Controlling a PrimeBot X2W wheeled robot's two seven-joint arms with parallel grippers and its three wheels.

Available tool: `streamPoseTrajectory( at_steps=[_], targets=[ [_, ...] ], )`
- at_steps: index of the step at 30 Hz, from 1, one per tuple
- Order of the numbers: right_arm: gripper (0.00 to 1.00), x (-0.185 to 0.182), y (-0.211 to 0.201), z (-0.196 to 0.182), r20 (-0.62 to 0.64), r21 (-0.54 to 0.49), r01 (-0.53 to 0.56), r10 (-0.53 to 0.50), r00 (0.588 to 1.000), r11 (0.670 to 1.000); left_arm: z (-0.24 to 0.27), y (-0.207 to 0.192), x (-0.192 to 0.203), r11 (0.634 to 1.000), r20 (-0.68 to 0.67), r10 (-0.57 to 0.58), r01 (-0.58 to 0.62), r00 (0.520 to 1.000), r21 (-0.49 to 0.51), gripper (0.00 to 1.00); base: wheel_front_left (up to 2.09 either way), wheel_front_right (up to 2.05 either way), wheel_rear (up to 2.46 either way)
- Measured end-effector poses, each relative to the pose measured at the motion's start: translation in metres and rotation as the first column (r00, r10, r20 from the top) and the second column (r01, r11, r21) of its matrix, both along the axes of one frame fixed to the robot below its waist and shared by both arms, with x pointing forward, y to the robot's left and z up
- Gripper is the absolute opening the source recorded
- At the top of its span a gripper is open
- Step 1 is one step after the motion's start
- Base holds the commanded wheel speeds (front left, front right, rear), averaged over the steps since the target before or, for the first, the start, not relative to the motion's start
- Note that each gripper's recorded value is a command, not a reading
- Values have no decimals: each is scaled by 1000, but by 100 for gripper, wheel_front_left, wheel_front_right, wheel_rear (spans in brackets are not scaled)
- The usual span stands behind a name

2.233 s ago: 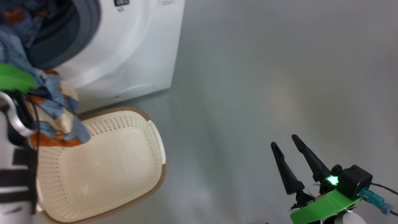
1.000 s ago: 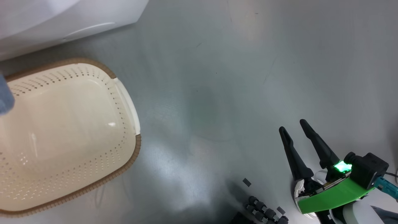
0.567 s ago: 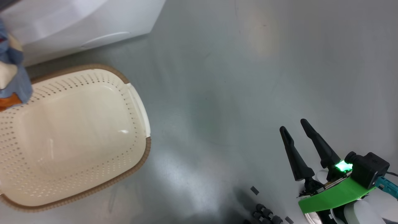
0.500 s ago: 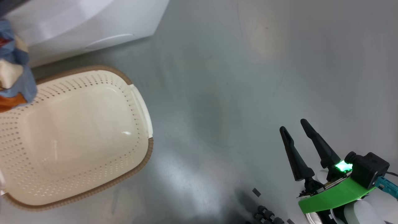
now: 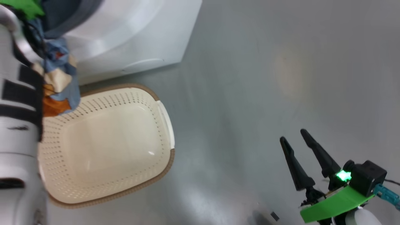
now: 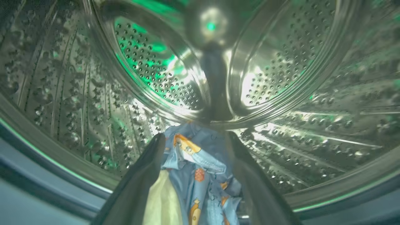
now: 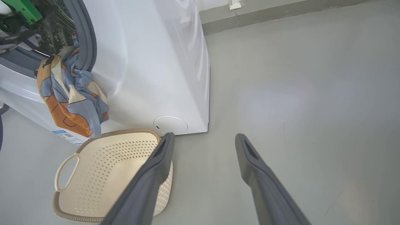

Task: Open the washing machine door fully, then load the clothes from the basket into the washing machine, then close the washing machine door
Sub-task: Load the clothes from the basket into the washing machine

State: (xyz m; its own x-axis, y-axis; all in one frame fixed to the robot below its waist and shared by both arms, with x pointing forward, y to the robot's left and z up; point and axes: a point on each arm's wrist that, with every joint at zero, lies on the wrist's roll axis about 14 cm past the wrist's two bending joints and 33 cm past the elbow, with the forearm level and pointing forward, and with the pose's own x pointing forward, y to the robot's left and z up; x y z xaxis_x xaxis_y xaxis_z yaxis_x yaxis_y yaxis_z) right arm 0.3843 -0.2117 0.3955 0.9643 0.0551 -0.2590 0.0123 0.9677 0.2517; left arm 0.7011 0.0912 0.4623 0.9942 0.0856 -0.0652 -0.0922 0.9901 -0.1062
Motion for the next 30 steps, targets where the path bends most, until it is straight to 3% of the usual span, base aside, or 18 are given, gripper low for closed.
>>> streamPoseTrajectory(
  at_steps=[4,16,21,30],
  targets=[
    [100,-2,7,3,9,12,-20,20,1000,1000,16,0,-17,999,32,4,-3,999,-33,100,0,0,0],
    [100,13,35,17,77,28,-125,122,990,992,3,12,-87,998,6,-31,31,1000,-53,100,0,0,0],
    [100,21,48,22,102,28,-173,169,980,985,-14,11,-128,993,-29,-59,56,998,-103,100,0,0,0],
    [100,33,61,35,153,-13,-241,240,959,971,-36,18,-210,994,-88,-39,30,995,-104,100,0,0,0]
  ],
)
